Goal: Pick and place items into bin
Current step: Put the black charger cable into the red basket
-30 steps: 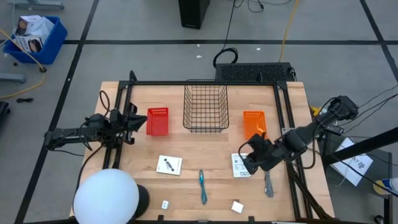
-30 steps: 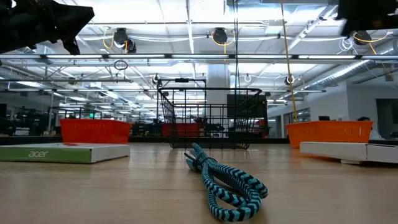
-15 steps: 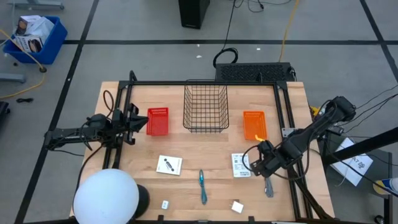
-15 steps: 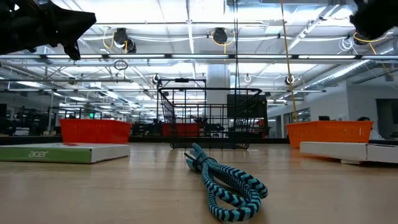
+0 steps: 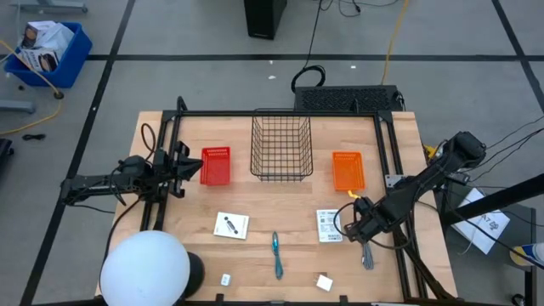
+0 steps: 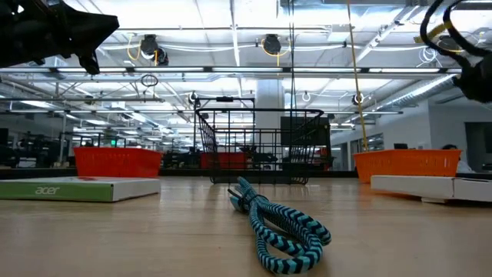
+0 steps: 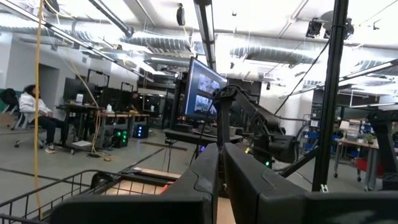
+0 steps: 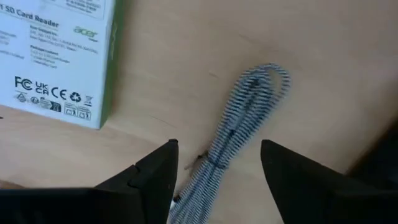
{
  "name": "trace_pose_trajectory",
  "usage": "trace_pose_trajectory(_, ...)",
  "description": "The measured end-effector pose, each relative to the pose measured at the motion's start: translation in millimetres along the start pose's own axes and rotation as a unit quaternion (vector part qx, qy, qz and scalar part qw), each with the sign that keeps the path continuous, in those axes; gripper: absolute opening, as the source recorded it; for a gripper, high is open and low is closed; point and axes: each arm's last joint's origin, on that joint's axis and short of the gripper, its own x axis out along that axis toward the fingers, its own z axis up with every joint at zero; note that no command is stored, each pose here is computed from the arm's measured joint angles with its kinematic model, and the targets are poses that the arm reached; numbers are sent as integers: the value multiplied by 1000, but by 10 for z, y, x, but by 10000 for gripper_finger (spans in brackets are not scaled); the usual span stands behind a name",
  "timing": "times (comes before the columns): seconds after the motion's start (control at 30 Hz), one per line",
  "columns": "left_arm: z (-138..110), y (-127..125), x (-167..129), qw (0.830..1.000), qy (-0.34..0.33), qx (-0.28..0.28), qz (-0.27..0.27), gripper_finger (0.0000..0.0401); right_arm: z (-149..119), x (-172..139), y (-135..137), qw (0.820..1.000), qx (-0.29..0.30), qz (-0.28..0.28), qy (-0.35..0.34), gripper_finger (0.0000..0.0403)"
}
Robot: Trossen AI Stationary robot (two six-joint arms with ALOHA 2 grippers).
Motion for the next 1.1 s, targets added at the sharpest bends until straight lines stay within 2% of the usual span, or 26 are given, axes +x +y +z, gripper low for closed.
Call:
trace_pose_trajectory(0.2,0,0,0,1000,0,0,0,31,40,188,-85,1000,11,1,15,217)
trace_pose_trajectory(0.53,-1,1,0,1000,0,2,0,31,64,262,-164,999,12,-21,23,204)
trace_pose_trajectory(0.7,-1,1,0,1000,1,3,0,31,74,318,-179,999,13,-10,27,163)
trace_pose_trajectory(1.1,1,0,0,1000,-1,2,0,31,71,323,-159,999,-17,6,28,28)
